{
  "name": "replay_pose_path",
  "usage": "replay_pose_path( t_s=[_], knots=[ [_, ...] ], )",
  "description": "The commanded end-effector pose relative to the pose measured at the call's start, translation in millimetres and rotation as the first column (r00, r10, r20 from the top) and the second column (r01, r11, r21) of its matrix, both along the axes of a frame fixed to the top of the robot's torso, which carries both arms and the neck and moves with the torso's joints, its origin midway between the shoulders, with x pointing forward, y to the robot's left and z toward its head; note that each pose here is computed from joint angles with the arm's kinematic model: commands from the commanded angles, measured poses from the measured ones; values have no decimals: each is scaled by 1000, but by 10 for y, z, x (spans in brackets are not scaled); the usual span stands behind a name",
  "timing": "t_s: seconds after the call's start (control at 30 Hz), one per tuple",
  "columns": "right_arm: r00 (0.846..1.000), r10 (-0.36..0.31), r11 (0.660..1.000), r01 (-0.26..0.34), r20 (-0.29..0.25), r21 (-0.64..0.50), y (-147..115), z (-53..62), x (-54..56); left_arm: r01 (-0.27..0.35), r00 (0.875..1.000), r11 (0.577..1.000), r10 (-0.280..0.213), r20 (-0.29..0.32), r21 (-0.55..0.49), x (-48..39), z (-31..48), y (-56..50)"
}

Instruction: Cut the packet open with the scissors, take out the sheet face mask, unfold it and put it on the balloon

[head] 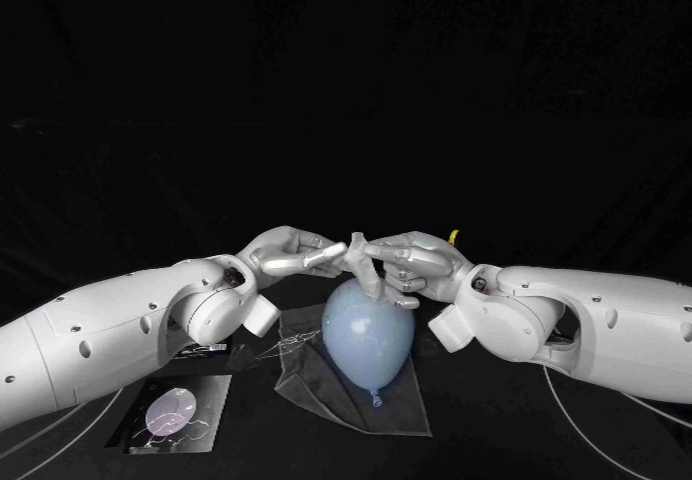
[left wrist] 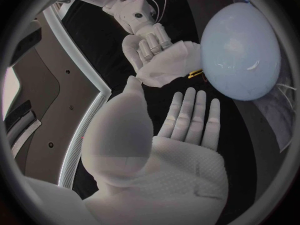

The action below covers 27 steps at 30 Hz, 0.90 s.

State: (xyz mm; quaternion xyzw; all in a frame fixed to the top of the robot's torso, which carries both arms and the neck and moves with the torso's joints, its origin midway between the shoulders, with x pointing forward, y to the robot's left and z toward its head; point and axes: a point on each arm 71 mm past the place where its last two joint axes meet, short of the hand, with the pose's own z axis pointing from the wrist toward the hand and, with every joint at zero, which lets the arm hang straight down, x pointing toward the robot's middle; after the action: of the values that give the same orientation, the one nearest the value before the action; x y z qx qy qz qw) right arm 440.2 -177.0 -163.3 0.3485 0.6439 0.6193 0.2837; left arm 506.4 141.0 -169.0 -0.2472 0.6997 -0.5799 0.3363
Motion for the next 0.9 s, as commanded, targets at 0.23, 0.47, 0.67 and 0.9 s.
replay_pose_path(
  t_s=[0.23,0.47,0.67,0.9],
  knots=[
    [1000,4,999,-4,-2,33,-46,23,8,58,982,973,-95,-160,-222,-54,20,-29],
    [1000,-15,1000,15,-4,23,-78,23,17,51,979,966,-99,-176,-255,-64,29,3],
    [999,-34,999,34,-4,10,-92,19,29,83,977,957,-133,-166,-276,-90,48,-39],
    [998,-68,997,68,8,-25,-111,12,53,129,978,958,-166,-130,-255,-123,61,-92]
  ],
)
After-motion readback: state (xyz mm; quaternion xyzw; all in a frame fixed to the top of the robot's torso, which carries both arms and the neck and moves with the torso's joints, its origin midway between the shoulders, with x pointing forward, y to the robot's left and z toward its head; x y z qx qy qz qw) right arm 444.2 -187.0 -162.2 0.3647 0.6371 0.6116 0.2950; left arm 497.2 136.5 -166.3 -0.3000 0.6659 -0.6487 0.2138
